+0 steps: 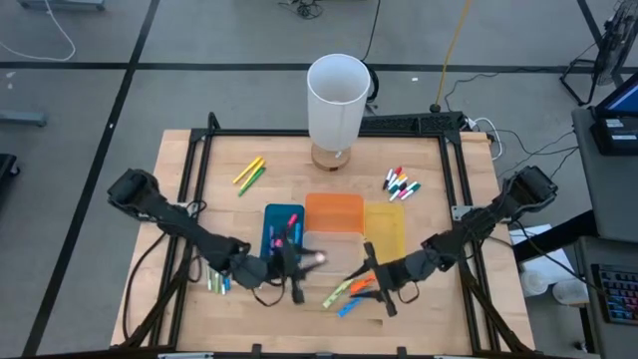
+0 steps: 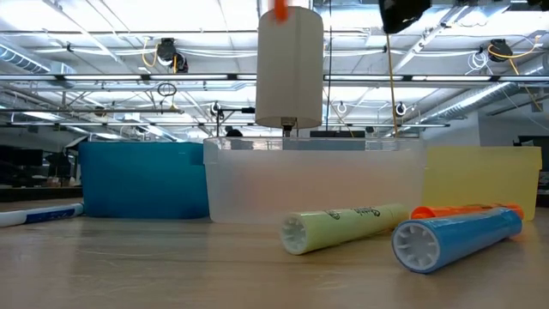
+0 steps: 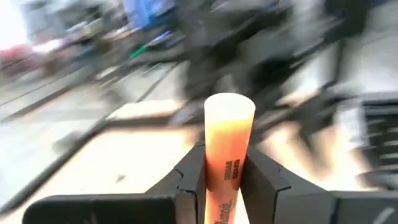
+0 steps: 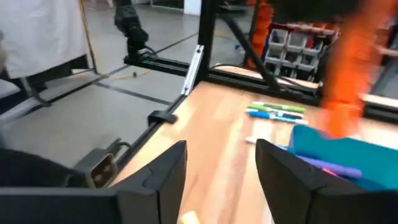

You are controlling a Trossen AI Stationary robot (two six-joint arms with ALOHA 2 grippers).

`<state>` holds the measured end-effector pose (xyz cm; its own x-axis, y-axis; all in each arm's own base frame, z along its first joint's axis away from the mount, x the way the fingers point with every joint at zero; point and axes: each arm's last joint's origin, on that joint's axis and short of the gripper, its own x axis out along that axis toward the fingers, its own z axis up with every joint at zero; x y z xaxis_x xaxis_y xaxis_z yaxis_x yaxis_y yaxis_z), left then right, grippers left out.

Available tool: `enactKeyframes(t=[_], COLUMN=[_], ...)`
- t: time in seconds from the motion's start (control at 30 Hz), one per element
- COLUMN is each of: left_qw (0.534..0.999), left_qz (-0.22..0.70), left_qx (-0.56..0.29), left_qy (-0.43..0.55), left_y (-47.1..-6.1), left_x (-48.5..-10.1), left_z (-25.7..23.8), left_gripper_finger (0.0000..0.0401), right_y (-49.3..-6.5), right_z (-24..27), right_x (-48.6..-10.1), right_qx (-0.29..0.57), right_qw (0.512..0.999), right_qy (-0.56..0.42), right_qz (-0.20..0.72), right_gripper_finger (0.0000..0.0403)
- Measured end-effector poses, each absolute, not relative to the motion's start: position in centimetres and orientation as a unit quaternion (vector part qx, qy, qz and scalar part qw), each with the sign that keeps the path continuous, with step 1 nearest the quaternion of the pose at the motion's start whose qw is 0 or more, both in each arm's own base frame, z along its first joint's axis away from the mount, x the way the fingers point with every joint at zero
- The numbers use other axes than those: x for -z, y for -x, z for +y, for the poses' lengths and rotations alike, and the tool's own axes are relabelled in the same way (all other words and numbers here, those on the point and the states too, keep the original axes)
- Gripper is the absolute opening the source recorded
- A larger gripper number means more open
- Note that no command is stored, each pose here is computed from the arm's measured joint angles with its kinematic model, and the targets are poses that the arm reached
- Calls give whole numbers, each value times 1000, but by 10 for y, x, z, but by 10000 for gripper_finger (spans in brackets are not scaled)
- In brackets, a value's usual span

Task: Pick & Place Markers
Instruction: Put the large bottom orange highlighter pen into the blue bin, then put the large orange highlighter pen into the blue bin

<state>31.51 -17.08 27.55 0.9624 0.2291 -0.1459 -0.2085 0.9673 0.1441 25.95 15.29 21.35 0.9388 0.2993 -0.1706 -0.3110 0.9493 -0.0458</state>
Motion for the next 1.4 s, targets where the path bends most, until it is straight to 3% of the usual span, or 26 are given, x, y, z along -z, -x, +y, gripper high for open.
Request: enactKeyframes(t=[0.1, 0.2, 0.77, 1.1, 1.4], left_qw=[970, 957, 881, 878, 934], left_qz=[132, 164, 275, 297, 239], left_qx=[-200, -238, -316, -292, -215], left_qy=[-49, -1, 219, 234, 156], left_y=[-297, -284, -267, -266, -280], left_x=[-267, -254, -179, -176, -192], left_z=[-165, -154, -76, -77, -87], left_gripper_finger=[74, 74, 80, 180, 206], right_y=[-252, -240, -207, -200, -213], right_z=[147, 144, 145, 162, 189], right_x=[-224, -234, -253, -245, -180], right_qx=[-143, -148, -144, -178, -181], right_qw=[985, 983, 980, 972, 945], right_qy=[18, 2, 8, 26, 80], right_qz=[94, 110, 135, 150, 262], right_gripper_finger=[180, 175, 169, 169, 169])
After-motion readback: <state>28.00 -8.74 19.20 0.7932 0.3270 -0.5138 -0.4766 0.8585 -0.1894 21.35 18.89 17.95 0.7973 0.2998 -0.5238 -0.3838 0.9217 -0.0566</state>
